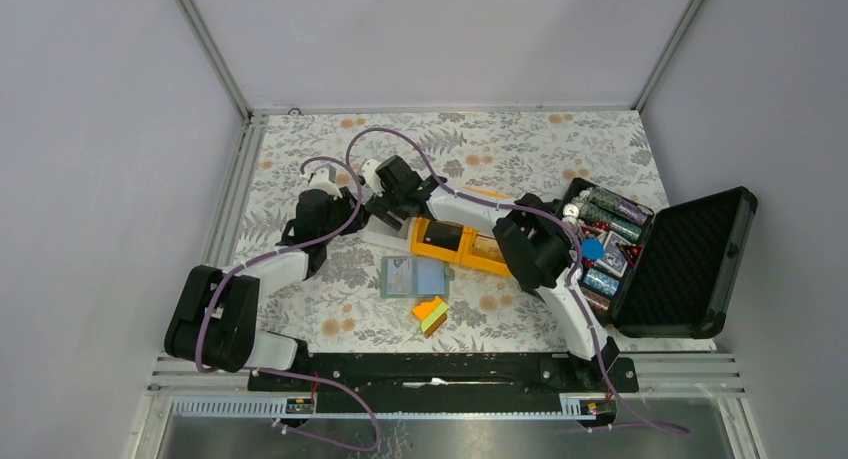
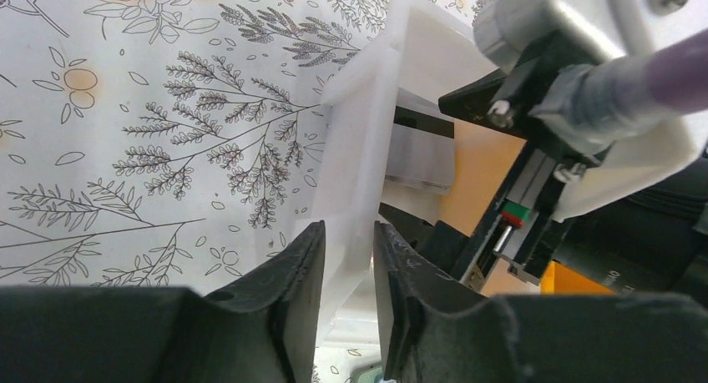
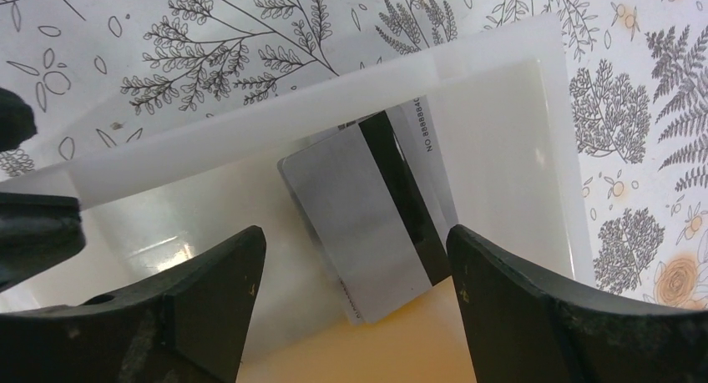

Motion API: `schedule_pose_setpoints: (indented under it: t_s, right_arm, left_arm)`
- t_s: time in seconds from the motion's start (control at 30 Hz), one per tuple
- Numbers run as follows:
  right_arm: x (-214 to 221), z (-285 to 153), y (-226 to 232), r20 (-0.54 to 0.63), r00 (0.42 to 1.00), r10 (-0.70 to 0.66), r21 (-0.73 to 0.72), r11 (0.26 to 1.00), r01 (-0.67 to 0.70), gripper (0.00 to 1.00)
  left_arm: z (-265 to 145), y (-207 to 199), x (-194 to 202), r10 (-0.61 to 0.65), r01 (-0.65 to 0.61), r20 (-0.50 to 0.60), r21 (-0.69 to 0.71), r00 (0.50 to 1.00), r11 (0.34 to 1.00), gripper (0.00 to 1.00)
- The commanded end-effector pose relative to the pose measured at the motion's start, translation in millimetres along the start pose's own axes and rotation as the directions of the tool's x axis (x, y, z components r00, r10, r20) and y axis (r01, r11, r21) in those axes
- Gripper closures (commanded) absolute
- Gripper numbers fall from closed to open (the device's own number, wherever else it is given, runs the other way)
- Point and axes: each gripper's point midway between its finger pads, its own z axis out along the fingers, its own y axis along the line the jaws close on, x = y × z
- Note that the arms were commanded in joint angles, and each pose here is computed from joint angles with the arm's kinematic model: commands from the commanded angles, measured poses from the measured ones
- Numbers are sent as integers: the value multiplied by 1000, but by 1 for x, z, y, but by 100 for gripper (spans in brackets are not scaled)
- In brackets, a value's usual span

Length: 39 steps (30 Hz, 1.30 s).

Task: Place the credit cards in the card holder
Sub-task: Pick up the credit card from the storage box.

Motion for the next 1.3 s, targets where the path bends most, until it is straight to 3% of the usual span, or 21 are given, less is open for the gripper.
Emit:
schedule_pose_setpoints:
  t_s: [0.0,0.3,0.57,0.7,0.87,1.07,1.27]
  right_arm:
    - [13,14,-3,-46,998,-45,9,999,45,16]
    - [38,28,-6,-116,989,-87,48,994,93,33]
    - [50,33,-13,-126,985,-118,98,987,130,39]
    - [54,33,-12,-133,984,-121,101,986,135,48]
    - [40,17,-20,-81,991,-106,136,984,116,70]
    - [10,-8,-34,17,995,-103,212,973,97,76]
    - [0,-14,-43,25,993,-115,253,962,105,80]
  left_arm:
    - [5,-14,-22,11,-14,62,49,998,999,72]
    - [2,-7,-23,-20,19,78,9,997,1000,77]
    - [-5,-2,-25,-67,69,105,-13,992,998,80]
    - [-9,5,-25,-79,83,113,-35,990,996,80]
    - [-14,11,-28,-90,98,135,-51,987,994,80]
    - [-17,11,-32,-102,110,148,-47,984,993,80]
    - [-19,9,-33,-107,114,150,-37,983,993,79]
